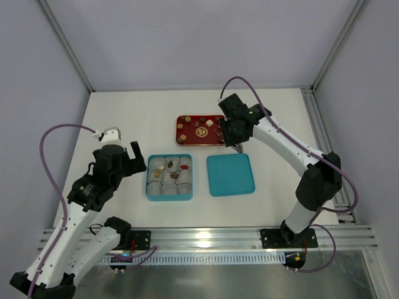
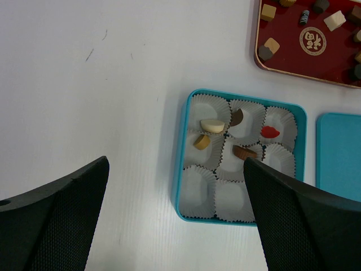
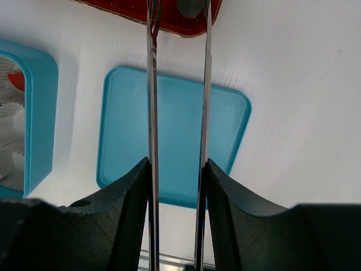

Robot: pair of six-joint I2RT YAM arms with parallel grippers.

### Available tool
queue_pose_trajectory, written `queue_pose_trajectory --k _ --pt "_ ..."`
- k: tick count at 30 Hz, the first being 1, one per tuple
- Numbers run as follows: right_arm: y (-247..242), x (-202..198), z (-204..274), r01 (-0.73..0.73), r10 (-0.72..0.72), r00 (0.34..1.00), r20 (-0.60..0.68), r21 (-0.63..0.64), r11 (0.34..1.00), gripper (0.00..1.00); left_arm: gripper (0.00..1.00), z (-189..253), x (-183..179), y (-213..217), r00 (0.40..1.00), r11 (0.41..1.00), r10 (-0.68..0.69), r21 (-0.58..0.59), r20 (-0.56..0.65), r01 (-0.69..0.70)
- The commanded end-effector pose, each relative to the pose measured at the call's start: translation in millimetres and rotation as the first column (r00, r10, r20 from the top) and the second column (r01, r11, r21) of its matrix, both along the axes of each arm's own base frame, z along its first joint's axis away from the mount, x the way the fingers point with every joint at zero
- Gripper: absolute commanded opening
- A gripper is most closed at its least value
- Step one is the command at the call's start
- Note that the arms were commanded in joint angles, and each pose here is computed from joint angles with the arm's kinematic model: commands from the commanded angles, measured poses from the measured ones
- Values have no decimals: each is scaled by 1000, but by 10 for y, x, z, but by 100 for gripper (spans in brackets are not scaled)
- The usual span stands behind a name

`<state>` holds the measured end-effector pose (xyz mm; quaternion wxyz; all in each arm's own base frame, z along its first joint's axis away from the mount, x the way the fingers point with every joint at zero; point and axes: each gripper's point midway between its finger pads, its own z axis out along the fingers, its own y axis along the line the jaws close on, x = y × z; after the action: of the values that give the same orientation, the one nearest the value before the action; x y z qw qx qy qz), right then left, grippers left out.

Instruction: Pack the chocolate

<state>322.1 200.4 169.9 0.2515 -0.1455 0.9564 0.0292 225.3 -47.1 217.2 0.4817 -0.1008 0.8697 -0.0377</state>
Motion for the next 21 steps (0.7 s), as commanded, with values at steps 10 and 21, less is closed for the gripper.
queue_pose_trajectory --k 10,21 --pt "-37 183 -197 16 -16 1000 3 -21 1000 43 100 90 23 4 999 1000 15 -18 37 -14" --pt "-53 193 -320 14 -14 1000 -24 -23 1000 40 100 83 25 0 999 1000 13 -16 34 -12"
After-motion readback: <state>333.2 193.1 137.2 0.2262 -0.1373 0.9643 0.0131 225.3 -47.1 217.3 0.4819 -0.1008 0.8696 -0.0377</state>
